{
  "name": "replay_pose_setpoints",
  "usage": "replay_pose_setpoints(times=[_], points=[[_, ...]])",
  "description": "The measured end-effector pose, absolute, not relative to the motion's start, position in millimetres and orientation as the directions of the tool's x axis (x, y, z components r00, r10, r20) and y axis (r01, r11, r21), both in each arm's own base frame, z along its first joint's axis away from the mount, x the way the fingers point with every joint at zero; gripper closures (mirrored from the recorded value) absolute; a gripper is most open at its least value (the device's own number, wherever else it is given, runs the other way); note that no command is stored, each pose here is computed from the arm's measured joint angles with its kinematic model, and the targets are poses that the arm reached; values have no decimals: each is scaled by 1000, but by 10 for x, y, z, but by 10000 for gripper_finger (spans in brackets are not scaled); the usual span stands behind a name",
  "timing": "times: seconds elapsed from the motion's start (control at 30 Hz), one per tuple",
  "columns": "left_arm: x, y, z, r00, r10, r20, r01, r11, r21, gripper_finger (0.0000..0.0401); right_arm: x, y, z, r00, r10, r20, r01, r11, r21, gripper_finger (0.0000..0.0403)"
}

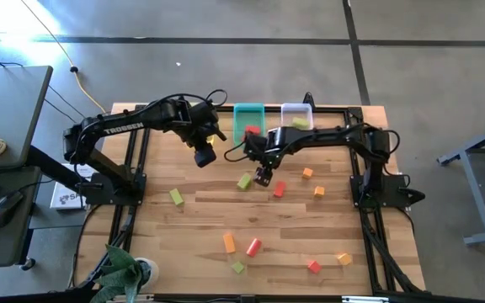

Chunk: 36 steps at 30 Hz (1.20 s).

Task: Sort & place blocks by color
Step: Put the yellow block into the yellow bin

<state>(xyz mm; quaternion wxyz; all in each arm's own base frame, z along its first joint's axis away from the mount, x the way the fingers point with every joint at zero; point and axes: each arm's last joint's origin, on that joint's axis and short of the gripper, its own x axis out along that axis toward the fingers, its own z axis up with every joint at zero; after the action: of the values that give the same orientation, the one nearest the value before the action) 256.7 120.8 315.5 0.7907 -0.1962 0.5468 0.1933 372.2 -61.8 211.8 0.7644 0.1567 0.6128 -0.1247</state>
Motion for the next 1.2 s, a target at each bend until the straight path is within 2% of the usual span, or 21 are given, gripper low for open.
replay_pose_setpoints(times=[0.2,0.43,0.87,0.97,1.13,1.2], points=[[2547,1250,3154,303,143,-942,-529,848,-41,242,3768,-627,1974,185,7,-983,415,906,85,175],[2518,1307,3154,300,149,-942,-507,862,-25,242,3817,-633,1752,126,23,-992,440,895,77,175],[2445,1438,3154,292,165,-942,-505,863,-6,242,3864,-636,1553,86,31,-996,484,872,69,181],[2431,1463,3154,291,167,-942,-502,865,-1,242,3869,-638,1535,84,29,-996,506,860,68,207],[2411,1496,3154,288,171,-942,-483,875,11,242,3876,-637,1542,92,33,-995,544,835,79,293],[2401,1512,3154,287,173,-942,-478,878,15,242,3880,-635,1546,99,48,-994,554,827,95,299]])
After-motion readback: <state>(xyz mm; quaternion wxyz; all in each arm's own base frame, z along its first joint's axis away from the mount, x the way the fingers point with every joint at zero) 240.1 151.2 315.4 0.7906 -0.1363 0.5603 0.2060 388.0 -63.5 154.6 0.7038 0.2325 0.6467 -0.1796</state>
